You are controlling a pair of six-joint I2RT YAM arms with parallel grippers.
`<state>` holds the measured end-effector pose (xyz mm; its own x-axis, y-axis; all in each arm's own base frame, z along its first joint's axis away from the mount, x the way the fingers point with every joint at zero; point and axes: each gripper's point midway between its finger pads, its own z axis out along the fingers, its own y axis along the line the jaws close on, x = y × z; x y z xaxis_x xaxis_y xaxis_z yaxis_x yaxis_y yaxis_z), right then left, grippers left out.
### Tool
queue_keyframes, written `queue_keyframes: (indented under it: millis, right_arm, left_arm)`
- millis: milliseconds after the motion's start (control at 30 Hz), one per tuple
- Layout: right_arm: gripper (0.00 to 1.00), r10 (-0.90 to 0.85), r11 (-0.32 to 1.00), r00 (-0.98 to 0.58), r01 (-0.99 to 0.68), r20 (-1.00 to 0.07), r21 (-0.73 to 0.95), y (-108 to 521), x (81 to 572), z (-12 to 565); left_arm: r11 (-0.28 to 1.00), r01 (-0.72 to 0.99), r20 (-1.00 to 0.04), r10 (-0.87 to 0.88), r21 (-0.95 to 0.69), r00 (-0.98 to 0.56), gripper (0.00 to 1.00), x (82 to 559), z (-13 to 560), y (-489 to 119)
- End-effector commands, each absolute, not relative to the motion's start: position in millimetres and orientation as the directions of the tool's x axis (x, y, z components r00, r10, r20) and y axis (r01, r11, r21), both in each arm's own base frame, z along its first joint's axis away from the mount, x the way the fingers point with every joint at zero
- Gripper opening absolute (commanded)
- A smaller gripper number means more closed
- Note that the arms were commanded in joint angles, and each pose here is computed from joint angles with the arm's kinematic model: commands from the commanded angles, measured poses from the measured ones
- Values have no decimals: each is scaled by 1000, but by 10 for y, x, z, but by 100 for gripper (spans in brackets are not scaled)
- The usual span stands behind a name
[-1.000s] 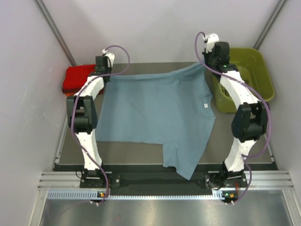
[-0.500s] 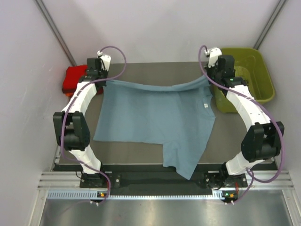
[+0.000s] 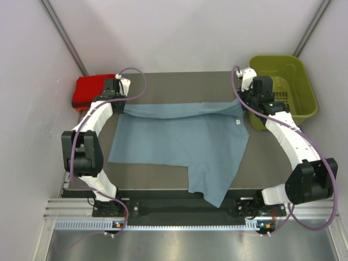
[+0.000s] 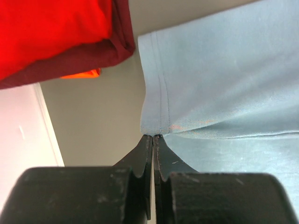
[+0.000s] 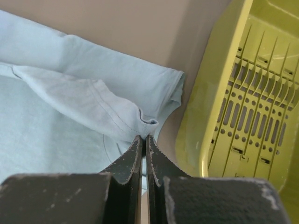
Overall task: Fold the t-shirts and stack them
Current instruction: Fold the tshirt
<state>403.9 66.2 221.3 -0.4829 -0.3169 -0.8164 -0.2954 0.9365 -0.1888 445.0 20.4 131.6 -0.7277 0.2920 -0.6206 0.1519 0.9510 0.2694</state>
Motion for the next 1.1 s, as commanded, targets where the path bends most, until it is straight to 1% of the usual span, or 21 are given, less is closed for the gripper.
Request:
queue_keyframes:
  millis: [0, 100, 200, 233, 333, 467, 767, 833, 867, 900, 933, 967, 1000, 1033, 1067]
  right_arm:
    - [0, -304, 939, -454, -294, -838, -181, 703, 3989, 2308]
    - [0, -307, 934, -482, -318, -821, -163, 730, 3935, 2144]
    - [0, -317, 929, -526, -341, -789, -146, 747, 3869, 1885]
    - [0, -324, 925, -532, -350, -782, -145, 756, 3852, 1830]
    - [0, -345, 917, -561, -372, -752, -143, 757, 3804, 1632]
    - [0, -347, 915, -573, -381, -742, -134, 772, 3802, 1563]
    - [0, -350, 910, -576, -396, -739, -123, 831, 3875, 1541]
    - [1, -360, 903, -575, -413, -735, -119, 862, 3876, 1551]
    - [2, -359, 902, -575, -415, -735, -117, 868, 3876, 1566]
    - [7, -360, 900, -567, -421, -741, -115, 889, 3889, 1610]
    - [11, -360, 898, -565, -425, -743, -112, 898, 3887, 1635]
    - [17, -361, 896, -566, -430, -741, -108, 906, 3878, 1652]
    - [29, -360, 894, -547, -433, -756, -112, 927, 3912, 1770]
    - [35, -352, 896, -537, -431, -767, -110, 936, 3936, 1830]
    - [40, -344, 899, -527, -424, -777, -110, 941, 3959, 1896]
  left_arm:
    - [960, 104, -652, 255, 261, -714, 0, 4405, 1457, 255]
    - [965, 91, -637, 230, 245, -736, 0, 4391, 1370, 262]
    - [973, 83, -592, 198, 215, -781, 0, 4343, 1208, 252]
    - [975, 87, -557, 189, 204, -809, 0, 4296, 1098, 244]
    - [982, 81, -517, 160, 172, -841, 0, 4272, 975, 219]
    - [986, 78, -453, 138, 149, -881, 0, 4194, 868, 197]
    - [988, 80, -411, 127, 130, -903, 0, 4181, 791, 178]
    - [990, 49, -402, 100, 133, -910, 0, 4182, 807, 308]
    - [990, 44, -401, 94, 130, -911, 1, 4180, 817, 317]
    - [991, 30, -401, 81, 131, -912, 3, 4178, 829, 362]
    - [990, 18, -402, 74, 139, -913, 10, 4183, 866, 400]
    - [990, -5, -403, 54, 144, -914, 14, 4177, 892, 445]
    - [988, -32, -406, 32, 152, -913, 18, 4177, 936, 516]
    - [987, -52, -432, 19, 151, -902, 22, 4224, 1054, 551]
    - [987, -67, -449, 7, 149, -893, 28, 4245, 1126, 572]
